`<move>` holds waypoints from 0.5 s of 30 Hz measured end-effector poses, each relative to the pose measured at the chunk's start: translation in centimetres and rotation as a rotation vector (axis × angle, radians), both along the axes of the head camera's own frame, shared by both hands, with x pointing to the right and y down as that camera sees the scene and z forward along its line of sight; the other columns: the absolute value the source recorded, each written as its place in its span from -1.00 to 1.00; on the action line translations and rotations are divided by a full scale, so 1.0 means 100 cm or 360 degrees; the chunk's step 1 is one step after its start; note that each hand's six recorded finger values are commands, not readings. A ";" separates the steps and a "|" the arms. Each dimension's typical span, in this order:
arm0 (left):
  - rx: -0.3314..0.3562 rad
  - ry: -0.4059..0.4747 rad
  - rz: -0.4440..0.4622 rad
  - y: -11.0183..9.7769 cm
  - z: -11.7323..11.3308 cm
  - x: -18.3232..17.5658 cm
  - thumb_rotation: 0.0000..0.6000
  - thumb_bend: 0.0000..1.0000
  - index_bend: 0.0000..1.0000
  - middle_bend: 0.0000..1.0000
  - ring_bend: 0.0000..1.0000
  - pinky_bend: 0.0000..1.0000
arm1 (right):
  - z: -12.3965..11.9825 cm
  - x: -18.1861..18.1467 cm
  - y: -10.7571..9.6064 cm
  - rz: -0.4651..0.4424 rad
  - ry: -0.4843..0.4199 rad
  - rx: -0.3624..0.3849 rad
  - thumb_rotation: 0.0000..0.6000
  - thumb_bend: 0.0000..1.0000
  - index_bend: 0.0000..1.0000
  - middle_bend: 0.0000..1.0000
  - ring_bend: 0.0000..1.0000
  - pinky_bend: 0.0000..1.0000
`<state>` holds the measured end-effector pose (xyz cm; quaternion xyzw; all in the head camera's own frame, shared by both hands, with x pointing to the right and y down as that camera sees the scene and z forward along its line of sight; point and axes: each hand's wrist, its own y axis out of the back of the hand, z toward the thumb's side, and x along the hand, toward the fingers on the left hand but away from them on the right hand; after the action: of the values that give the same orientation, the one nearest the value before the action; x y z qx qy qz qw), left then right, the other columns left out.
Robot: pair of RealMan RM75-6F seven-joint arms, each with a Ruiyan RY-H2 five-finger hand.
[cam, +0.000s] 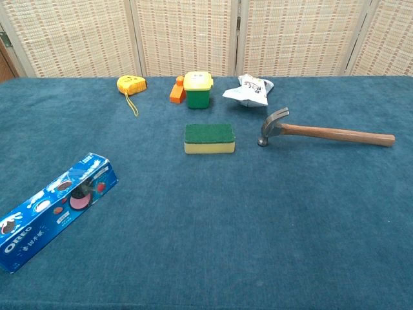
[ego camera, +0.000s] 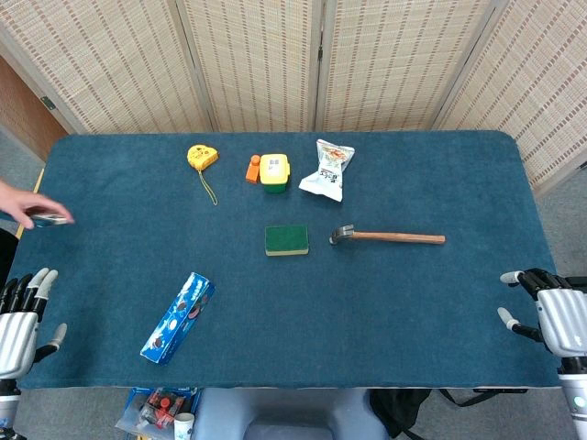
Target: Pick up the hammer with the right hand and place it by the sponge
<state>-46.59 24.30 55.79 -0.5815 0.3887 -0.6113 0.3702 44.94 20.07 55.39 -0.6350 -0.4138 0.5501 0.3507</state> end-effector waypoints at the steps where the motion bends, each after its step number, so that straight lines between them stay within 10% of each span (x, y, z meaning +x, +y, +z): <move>1: -0.0002 -0.0002 -0.0001 0.000 0.000 0.000 1.00 -0.35 -0.99 -1.00 -0.90 -1.00 | 0.000 0.000 0.000 -0.0001 -0.0001 -0.0001 1.00 -0.55 -0.27 -0.18 -0.46 -0.37; 15: -0.0003 0.0003 -0.0005 0.002 0.000 -0.002 1.00 -0.35 -0.99 -1.00 -0.90 -1.00 | 0.001 -0.013 -0.010 -0.0052 -0.0041 -0.0017 1.00 -0.55 -0.32 -0.19 -0.46 -0.36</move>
<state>-46.79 24.46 55.81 -0.5818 0.3894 -0.6117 0.3684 43.62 19.09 55.54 -0.6504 -0.4050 0.5384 0.3509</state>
